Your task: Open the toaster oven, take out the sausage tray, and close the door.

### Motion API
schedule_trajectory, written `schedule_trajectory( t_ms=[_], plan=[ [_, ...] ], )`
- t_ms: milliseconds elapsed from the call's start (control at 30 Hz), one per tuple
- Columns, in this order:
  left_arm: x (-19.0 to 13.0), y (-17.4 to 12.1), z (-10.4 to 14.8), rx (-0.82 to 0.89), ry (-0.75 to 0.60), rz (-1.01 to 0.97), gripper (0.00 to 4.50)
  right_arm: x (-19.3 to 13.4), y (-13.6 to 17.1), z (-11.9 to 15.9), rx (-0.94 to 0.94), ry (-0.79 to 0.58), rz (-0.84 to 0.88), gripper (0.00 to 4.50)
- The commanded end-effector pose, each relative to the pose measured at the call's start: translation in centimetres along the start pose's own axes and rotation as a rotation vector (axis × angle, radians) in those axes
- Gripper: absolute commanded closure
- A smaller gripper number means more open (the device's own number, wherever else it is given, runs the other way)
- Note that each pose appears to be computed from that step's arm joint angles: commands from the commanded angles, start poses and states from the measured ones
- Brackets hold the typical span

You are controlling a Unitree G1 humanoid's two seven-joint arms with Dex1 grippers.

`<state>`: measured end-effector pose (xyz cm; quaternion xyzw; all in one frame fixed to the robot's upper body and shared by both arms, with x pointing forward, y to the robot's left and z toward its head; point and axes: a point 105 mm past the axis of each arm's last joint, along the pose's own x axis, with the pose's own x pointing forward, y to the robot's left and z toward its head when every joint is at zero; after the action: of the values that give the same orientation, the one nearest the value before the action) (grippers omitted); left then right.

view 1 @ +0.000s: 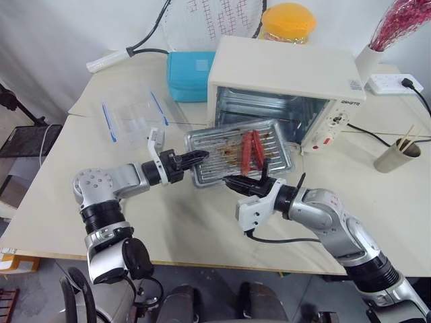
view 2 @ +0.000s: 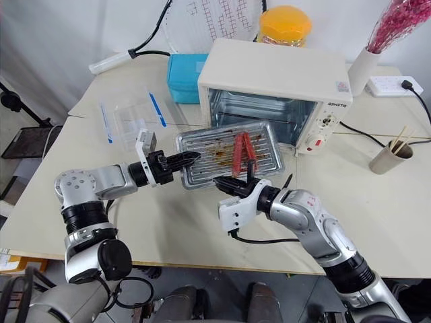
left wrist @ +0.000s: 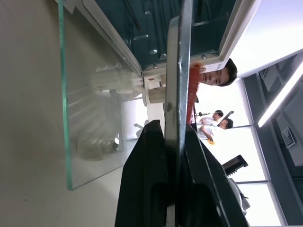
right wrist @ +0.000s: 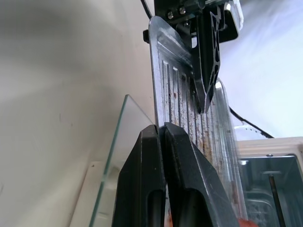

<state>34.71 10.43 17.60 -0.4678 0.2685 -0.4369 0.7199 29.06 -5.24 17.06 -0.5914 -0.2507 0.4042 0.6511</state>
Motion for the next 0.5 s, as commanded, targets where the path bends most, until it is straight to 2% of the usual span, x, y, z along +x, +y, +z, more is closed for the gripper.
schedule_trajectory(
  t_ms=[33,133,167,300,367,500],
  plan=[
    [-0.4,-0.9,0.6,-0.034,-0.030,-0.067,4.49,-0.5,-0.9,-0.1,0.075,-0.011,-0.024,4.25],
    [-0.8,-0.5,1.1,-0.095,-0.078,-0.073,4.50,-0.7,-1.0,0.2,0.111,-0.041,-0.019,3.67],
    [-1.0,-0.5,1.1,-0.110,-0.090,-0.082,4.50,-0.8,-1.1,0.2,0.106,-0.045,-0.022,3.20],
    [-2.1,-0.2,1.3,-0.145,-0.139,-0.087,4.50,-1.9,-1.4,0.3,0.115,-0.079,-0.028,1.94],
    [-2.9,0.1,1.2,-0.149,-0.162,-0.078,4.50,-2.7,-1.6,0.3,0.140,-0.093,-0.044,1.94],
    [-5.4,0.3,0.5,-0.141,-0.219,-0.083,4.50,-5.8,-2.4,-2.0,0.272,-0.044,-0.116,1.94]
  ],
)
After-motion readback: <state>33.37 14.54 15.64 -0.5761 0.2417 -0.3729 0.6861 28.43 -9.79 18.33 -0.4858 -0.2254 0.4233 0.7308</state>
